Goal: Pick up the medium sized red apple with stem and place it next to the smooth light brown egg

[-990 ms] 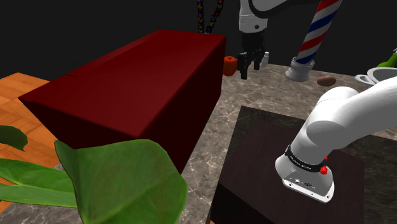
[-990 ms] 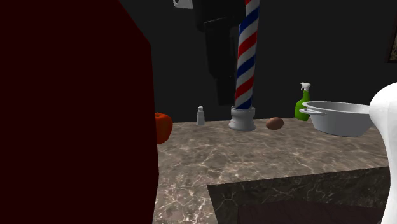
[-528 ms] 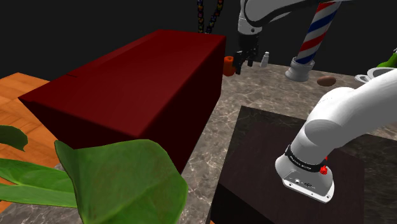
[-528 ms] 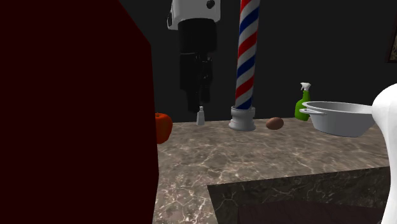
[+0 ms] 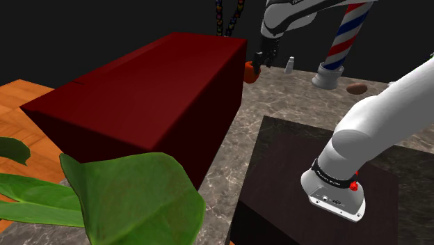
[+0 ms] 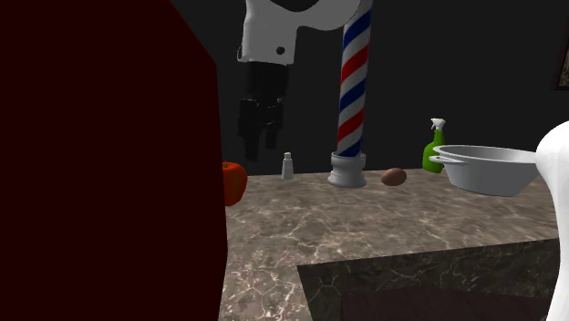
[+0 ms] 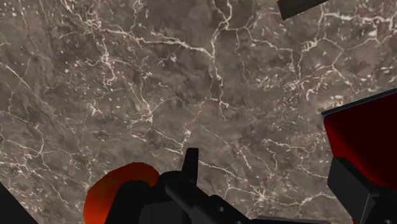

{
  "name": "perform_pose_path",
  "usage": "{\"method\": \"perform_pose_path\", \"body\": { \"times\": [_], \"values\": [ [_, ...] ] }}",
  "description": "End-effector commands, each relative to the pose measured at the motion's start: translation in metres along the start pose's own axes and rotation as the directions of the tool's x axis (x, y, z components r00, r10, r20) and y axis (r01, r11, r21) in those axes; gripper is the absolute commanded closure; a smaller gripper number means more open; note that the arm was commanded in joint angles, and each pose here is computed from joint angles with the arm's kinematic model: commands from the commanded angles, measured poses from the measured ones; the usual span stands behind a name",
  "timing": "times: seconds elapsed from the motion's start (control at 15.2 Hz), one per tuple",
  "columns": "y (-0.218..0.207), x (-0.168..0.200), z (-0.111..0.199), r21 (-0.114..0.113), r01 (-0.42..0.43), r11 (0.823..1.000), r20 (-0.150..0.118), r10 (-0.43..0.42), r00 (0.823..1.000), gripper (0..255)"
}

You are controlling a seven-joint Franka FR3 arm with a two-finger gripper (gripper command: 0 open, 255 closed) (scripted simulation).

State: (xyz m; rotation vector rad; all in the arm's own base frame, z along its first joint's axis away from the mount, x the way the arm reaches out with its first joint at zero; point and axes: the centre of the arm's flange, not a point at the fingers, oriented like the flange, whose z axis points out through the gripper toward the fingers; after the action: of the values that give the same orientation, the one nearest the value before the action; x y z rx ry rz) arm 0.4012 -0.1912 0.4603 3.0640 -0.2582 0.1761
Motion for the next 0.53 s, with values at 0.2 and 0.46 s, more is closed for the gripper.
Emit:
{"method": "perform_pose_path", "body": {
  "times": [0.2, 0.46],
  "values": [
    [0.042, 0.032, 0.019, 0.002, -0.021, 1.000, -0.090, 0.021, 0.996, 0],
    [0.078, 0.059, 0.030, 0.006, -0.038, 0.999, -0.159, 0.038, 0.987, 0]
  ]
}}
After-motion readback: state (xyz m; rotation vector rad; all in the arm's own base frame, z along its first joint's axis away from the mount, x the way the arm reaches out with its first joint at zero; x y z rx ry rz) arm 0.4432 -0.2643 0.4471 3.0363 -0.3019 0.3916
